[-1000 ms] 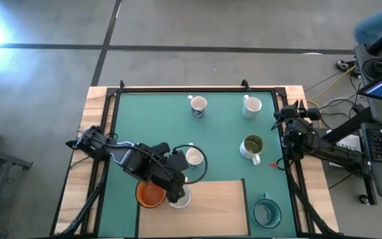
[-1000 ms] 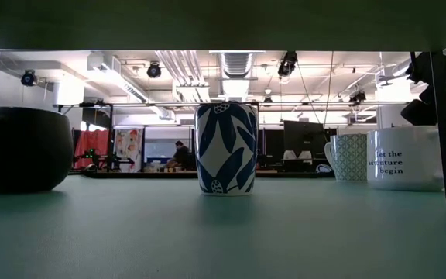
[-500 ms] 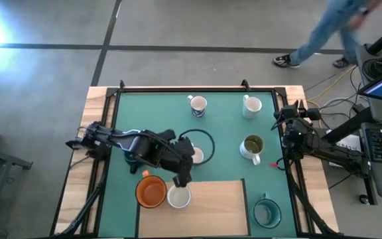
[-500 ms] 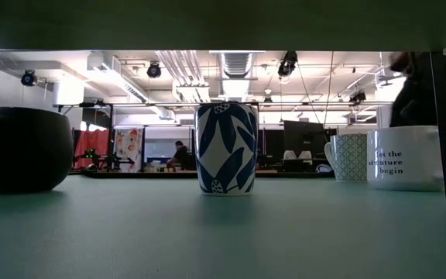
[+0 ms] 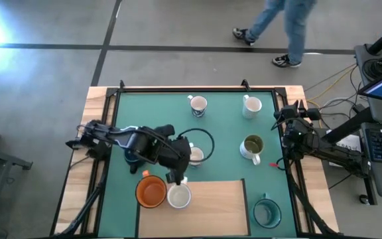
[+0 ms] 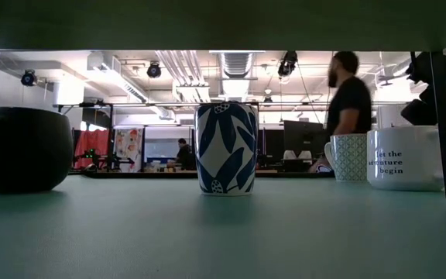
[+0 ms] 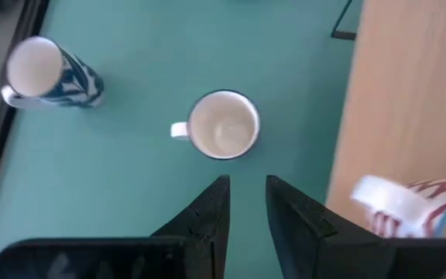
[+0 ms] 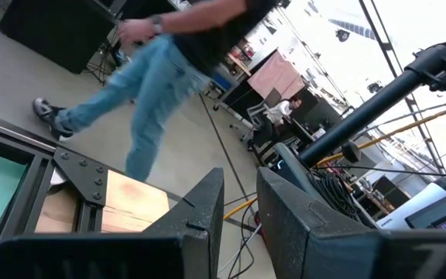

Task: Place coffee mugs
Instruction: Put the black blue mug on the shelf

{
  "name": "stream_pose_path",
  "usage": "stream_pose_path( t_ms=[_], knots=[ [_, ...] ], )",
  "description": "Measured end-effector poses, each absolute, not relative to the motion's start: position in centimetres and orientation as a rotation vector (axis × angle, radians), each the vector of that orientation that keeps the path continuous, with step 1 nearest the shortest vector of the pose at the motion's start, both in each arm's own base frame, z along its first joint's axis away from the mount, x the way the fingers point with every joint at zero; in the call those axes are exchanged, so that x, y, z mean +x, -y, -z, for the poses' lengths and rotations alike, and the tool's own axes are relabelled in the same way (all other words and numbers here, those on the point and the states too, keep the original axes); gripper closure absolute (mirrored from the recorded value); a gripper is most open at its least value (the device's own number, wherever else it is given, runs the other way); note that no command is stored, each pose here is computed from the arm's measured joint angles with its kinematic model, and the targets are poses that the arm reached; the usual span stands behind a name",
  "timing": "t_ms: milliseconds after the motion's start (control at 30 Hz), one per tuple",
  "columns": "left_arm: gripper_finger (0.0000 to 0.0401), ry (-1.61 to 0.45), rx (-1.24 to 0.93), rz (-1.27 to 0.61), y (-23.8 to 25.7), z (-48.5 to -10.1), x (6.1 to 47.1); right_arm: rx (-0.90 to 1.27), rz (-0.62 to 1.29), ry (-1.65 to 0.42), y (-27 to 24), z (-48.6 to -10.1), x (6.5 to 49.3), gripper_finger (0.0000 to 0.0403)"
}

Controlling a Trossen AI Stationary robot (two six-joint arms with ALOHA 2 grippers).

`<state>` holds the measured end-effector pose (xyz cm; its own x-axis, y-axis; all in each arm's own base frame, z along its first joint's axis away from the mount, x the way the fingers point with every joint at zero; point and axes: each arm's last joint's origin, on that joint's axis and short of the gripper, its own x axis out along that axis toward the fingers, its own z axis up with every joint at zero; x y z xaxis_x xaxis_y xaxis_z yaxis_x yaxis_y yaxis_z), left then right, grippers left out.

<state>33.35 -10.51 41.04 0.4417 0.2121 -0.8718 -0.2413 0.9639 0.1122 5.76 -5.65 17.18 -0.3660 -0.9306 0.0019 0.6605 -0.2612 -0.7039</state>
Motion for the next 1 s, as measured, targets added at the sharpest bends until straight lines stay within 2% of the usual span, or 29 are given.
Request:
stream_pose_path(
  t_ms=[233,433,1000],
  knots=[
    [0.0334,-1.105,0.006,-0.312,7.0,-41.5,31.7,-0.515,1.833,-0.752,5.6,-17.2,5.8,0.0335],
    [0.0334,-1.172,-0.101,-0.399,3.9,-40.5,26.6,-0.515,1.832,-0.752,5.6,-17.2,5.8,0.0335],
    [0.0334,-1.268,-0.540,-0.853,1.5,-30.4,15.2,-0.515,1.832,-0.752,5.6,-17.2,5.8,0.0335]
  ],
)
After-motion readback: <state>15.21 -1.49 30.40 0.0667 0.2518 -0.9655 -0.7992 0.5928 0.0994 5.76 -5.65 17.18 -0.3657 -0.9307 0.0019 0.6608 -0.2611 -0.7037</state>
